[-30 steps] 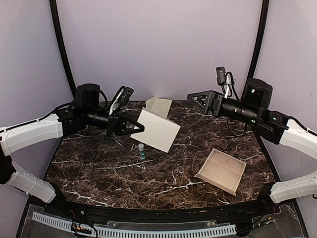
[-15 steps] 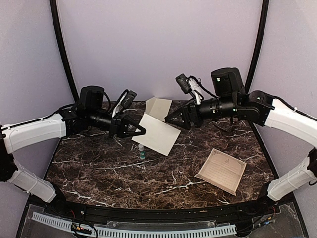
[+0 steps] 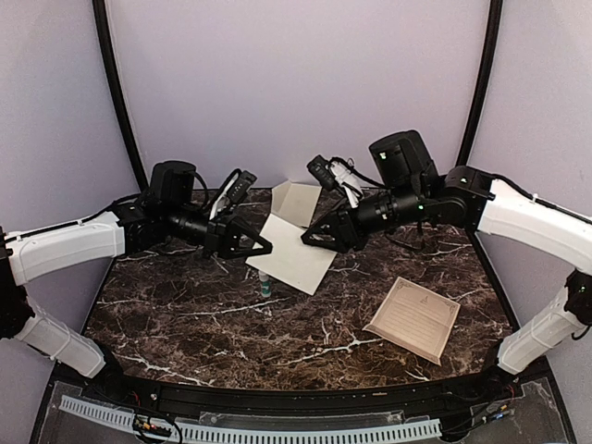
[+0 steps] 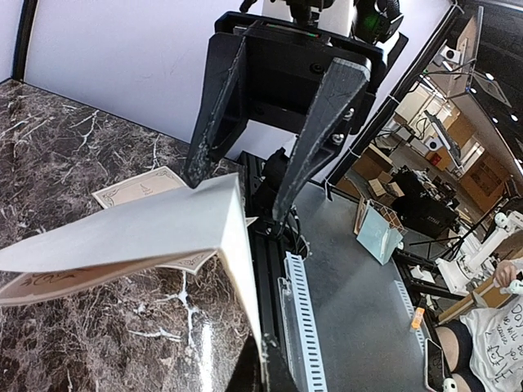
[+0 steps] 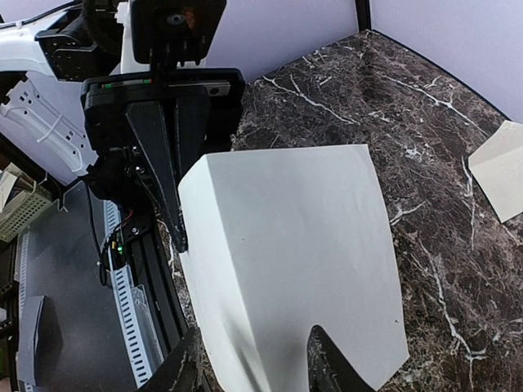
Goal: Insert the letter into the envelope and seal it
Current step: Fold the letter.
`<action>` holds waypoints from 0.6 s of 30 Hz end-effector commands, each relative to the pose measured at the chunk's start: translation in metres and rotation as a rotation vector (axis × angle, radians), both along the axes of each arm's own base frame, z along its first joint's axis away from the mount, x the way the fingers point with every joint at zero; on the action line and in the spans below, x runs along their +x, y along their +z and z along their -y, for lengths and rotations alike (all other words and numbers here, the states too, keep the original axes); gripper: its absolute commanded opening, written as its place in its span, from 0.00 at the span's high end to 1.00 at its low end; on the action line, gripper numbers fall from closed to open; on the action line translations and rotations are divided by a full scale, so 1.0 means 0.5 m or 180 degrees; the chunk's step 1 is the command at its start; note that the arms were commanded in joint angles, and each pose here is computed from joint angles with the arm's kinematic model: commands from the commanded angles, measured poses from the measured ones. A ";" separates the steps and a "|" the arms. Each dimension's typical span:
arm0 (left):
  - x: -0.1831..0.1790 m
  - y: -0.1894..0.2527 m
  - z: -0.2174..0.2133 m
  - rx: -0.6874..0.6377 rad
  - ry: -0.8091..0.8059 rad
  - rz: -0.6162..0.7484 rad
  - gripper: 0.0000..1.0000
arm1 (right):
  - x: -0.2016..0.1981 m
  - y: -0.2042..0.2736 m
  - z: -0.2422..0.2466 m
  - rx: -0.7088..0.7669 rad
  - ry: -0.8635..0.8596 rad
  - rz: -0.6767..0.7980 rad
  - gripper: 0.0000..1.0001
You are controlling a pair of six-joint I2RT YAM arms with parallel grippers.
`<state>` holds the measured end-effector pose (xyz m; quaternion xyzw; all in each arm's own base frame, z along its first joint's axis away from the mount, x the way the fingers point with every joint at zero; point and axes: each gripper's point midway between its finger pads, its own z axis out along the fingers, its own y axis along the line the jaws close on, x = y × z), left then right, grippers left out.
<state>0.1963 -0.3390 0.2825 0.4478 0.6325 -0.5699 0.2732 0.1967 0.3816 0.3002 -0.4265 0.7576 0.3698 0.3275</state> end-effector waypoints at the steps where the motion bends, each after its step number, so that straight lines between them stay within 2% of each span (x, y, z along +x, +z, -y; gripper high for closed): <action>1: -0.015 0.021 0.000 -0.0094 -0.0154 0.0021 1.00 | -0.009 0.024 -0.016 0.0094 0.0124 0.0049 0.60; 8: -0.021 0.023 0.001 -0.0111 -0.0206 0.0015 1.00 | -0.018 0.026 -0.030 0.0118 0.0248 -0.0028 0.61; 18: -0.022 0.025 0.000 -0.0111 -0.0188 0.0032 1.00 | -0.030 0.037 -0.037 0.0242 0.0332 -0.0091 0.87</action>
